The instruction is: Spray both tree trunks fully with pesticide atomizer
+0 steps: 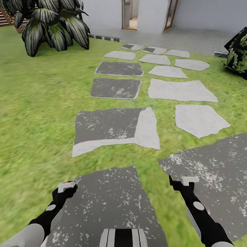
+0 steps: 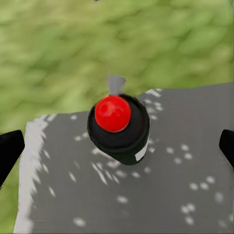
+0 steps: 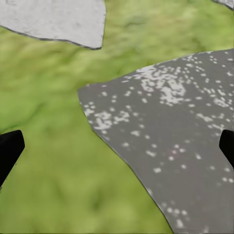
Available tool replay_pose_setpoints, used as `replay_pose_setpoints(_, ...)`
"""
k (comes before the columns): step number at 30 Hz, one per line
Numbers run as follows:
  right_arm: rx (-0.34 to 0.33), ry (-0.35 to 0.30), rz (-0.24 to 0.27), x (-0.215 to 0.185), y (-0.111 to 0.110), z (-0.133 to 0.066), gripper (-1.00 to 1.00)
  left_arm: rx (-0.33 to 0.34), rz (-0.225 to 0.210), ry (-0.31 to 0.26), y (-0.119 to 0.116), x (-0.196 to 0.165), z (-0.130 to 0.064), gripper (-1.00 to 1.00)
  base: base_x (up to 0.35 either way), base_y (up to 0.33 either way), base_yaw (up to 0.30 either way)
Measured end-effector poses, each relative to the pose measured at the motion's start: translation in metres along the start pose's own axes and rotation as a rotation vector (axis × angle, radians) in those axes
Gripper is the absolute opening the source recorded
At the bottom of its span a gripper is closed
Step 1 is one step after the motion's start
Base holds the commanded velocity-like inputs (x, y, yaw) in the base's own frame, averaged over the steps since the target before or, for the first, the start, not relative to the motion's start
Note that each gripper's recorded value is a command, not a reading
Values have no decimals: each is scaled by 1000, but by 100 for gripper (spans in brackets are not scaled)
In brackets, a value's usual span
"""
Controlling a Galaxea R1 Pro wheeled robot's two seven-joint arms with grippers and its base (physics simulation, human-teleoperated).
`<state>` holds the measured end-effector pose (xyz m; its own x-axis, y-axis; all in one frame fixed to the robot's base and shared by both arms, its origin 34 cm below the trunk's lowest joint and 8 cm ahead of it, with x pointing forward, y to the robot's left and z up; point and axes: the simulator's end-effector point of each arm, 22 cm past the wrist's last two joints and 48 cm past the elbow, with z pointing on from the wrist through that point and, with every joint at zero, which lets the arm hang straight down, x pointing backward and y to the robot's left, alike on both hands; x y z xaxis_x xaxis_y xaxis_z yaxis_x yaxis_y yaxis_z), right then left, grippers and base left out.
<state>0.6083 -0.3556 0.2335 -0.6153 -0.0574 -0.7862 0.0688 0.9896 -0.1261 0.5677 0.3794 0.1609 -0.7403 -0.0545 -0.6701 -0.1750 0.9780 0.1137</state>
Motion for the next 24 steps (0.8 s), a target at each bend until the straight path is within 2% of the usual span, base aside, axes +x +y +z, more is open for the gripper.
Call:
replay_pose_setpoints(20,0,0,0,0,0,0,100,2,-1,-1,-1,0,0,100,26,0,0)
replay_pose_setpoints(24,-1,17,-3,10,1,2,100,1,2,17,-1,10,2,100,0,0,0)
